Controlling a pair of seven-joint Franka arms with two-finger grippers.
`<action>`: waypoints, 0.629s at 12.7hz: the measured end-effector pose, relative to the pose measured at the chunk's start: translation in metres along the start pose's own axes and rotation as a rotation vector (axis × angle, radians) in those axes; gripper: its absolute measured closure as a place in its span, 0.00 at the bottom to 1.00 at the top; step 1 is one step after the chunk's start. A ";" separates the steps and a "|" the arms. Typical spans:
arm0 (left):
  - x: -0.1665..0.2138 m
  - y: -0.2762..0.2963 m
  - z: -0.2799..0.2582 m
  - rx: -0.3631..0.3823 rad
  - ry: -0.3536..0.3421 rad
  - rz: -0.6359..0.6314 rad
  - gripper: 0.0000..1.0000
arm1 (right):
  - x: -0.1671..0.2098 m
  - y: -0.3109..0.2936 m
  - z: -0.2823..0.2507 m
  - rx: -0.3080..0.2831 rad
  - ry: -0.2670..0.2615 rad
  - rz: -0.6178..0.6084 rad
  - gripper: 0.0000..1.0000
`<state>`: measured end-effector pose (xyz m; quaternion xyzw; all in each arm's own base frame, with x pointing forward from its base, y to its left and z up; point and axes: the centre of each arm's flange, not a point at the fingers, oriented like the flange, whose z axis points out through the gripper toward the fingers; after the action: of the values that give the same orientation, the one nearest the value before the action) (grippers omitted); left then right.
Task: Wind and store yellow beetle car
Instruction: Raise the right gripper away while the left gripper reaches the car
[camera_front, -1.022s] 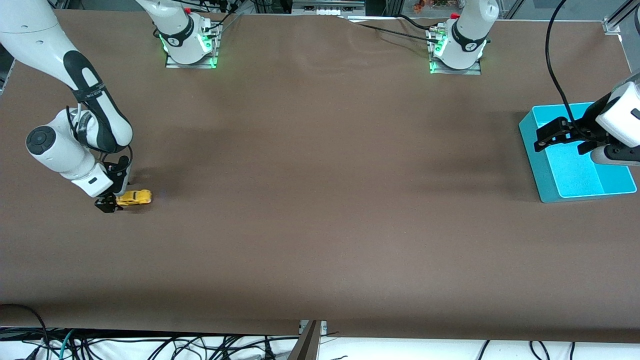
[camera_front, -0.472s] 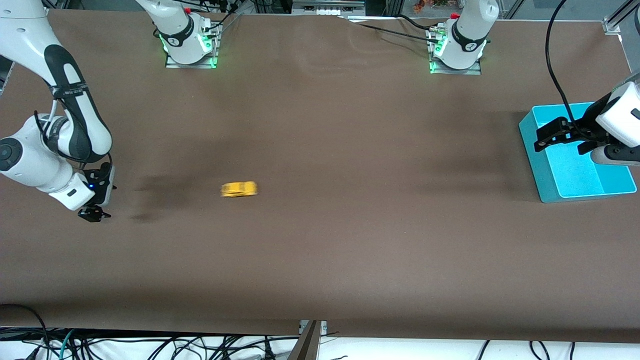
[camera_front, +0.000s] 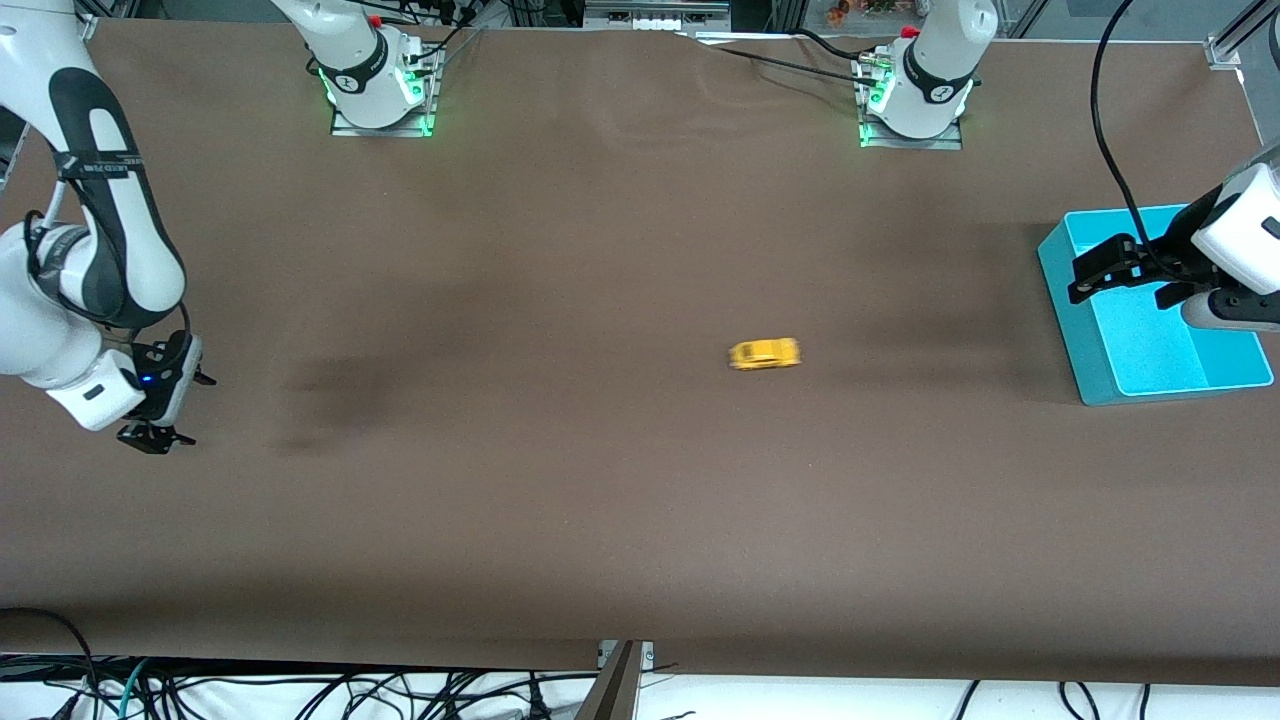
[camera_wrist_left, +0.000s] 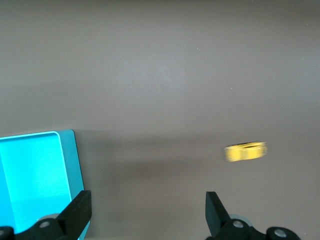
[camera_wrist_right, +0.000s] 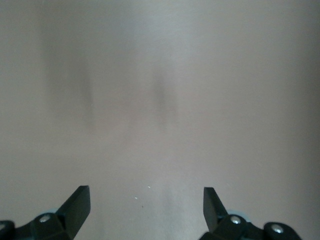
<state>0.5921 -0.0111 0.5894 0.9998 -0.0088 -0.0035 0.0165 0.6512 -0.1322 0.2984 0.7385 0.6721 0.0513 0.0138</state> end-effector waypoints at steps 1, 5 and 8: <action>0.000 0.000 0.000 0.000 0.000 0.000 0.00 | 0.004 0.005 -0.009 -0.007 0.003 0.036 0.00; 0.000 0.000 0.000 0.000 -0.002 0.000 0.00 | 0.026 0.018 -0.041 -0.029 0.022 0.213 0.00; -0.004 0.000 0.007 0.000 -0.052 -0.030 0.00 | 0.040 0.028 -0.069 -0.014 0.029 0.380 0.00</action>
<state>0.5879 -0.0115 0.5829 0.9994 0.0056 -0.0297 0.0160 0.6763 -0.0988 0.3718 0.8513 0.5203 0.0683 -0.0008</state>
